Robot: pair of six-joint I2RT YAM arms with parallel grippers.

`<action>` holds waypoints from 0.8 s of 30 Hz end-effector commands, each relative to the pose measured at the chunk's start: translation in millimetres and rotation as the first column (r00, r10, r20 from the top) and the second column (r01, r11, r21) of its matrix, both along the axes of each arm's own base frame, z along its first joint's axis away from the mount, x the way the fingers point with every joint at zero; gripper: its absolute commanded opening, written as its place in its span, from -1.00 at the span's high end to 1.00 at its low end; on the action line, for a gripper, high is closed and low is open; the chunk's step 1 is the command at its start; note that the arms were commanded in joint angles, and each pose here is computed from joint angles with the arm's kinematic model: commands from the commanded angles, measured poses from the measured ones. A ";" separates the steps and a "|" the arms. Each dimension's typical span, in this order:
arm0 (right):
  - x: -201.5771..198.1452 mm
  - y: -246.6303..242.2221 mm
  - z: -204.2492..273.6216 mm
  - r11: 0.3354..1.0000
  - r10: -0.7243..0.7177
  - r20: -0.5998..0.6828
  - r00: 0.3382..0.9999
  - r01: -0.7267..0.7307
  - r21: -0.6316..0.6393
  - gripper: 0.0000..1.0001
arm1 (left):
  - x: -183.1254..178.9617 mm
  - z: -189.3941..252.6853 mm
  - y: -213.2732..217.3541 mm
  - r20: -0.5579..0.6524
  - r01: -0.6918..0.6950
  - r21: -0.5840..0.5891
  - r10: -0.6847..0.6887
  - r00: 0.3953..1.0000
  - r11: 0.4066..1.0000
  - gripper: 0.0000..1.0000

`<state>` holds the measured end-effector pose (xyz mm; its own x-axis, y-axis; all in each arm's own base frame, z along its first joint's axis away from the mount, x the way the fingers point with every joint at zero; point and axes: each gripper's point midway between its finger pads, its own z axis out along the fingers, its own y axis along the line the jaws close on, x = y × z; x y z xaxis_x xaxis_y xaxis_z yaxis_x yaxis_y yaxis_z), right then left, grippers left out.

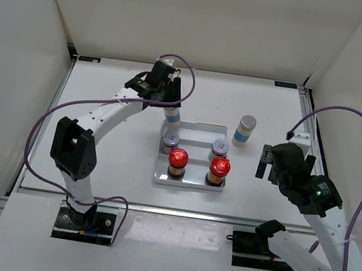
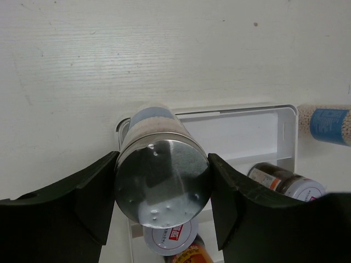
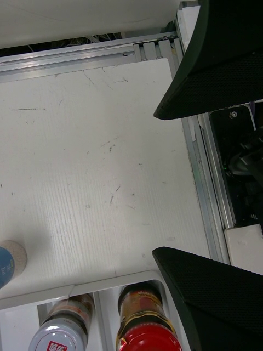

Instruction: Organize the condiment bottles

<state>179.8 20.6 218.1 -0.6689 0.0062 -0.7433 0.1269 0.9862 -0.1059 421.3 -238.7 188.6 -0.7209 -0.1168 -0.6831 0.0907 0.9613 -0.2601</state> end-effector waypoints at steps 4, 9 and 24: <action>4.5 2.2 2.8 1.000 0.005 0.022 1.000 -0.005 0.008 -1.00 | -21.5 0.5 0.7 -0.021 0.007 0.009 -0.007 1.000 1.000 0.09; 4.5 2.2 2.8 1.000 0.005 0.022 1.000 -0.005 0.008 -1.00 | -24.0 -8.5 -1.3 -0.038 0.004 0.019 -0.003 0.999 1.000 0.09; 4.5 2.2 2.8 1.000 0.005 0.022 1.000 -0.005 0.008 -1.00 | -30.1 -41.7 6.3 -0.100 -0.005 0.074 0.013 0.995 0.997 -0.05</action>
<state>179.8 20.7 218.1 -0.6691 0.0062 -0.7432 0.1266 0.9863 -0.1057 407.7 -238.9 183.7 -0.7093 -0.1115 -0.6960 0.0851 0.9666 -0.2417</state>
